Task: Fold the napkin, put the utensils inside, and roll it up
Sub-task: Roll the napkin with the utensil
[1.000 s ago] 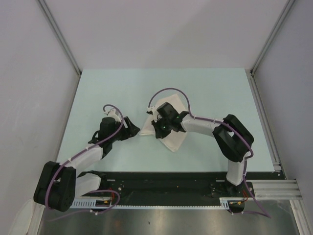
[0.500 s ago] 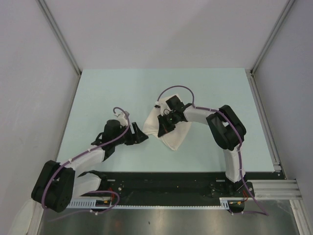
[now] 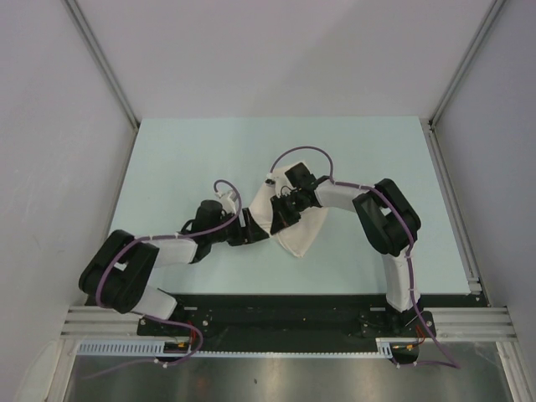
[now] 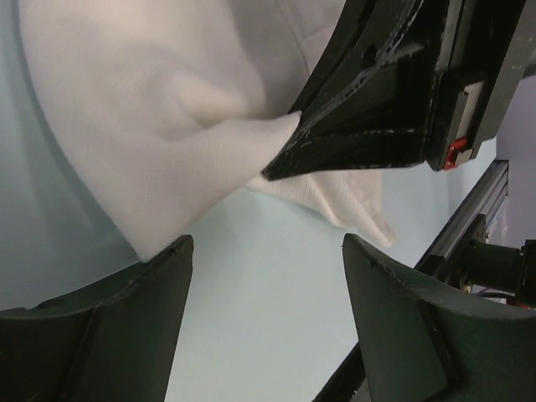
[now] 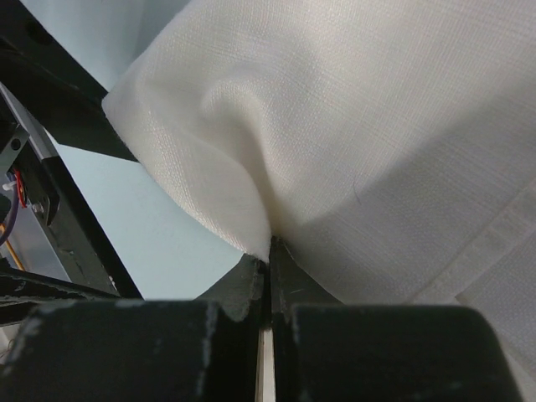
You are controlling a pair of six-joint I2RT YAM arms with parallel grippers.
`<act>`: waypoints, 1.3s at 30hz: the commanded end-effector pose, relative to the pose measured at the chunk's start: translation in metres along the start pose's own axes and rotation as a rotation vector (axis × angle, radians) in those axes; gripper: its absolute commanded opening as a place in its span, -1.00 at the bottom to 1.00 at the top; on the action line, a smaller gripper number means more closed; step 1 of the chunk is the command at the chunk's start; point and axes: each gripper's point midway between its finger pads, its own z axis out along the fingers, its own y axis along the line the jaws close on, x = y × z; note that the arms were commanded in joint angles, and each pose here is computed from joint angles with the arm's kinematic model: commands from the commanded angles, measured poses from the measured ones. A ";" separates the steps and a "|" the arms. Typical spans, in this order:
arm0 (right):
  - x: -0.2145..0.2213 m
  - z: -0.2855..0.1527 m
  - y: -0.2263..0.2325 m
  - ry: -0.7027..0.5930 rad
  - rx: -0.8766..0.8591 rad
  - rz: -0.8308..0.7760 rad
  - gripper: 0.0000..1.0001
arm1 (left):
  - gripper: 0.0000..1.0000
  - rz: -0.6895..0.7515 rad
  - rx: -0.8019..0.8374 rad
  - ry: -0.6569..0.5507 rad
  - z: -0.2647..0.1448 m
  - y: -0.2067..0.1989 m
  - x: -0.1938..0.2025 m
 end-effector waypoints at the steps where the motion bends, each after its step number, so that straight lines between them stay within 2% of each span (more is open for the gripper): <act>1: 0.009 0.003 -0.010 0.035 0.014 0.032 -1.00 | 0.54 0.042 0.105 -0.101 0.013 -0.028 -0.036; 13: 0.015 0.006 -0.014 0.050 0.018 0.050 -1.00 | 0.54 0.043 0.134 -0.168 0.018 -0.039 -0.058; 28: 0.016 0.005 -0.012 0.050 0.012 0.058 -1.00 | 0.54 0.081 0.091 -0.201 0.035 -0.020 -0.070; 35: 0.015 0.004 -0.012 0.045 0.011 0.066 -1.00 | 0.54 0.076 0.064 -0.249 0.025 -0.010 -0.080; 38: 0.016 0.004 -0.011 0.047 0.011 0.068 -1.00 | 0.54 0.072 -0.028 -0.286 0.013 0.006 -0.093; 39: 0.017 0.004 -0.010 0.047 0.008 0.066 -1.00 | 0.54 0.058 -0.079 -0.260 0.012 0.016 -0.090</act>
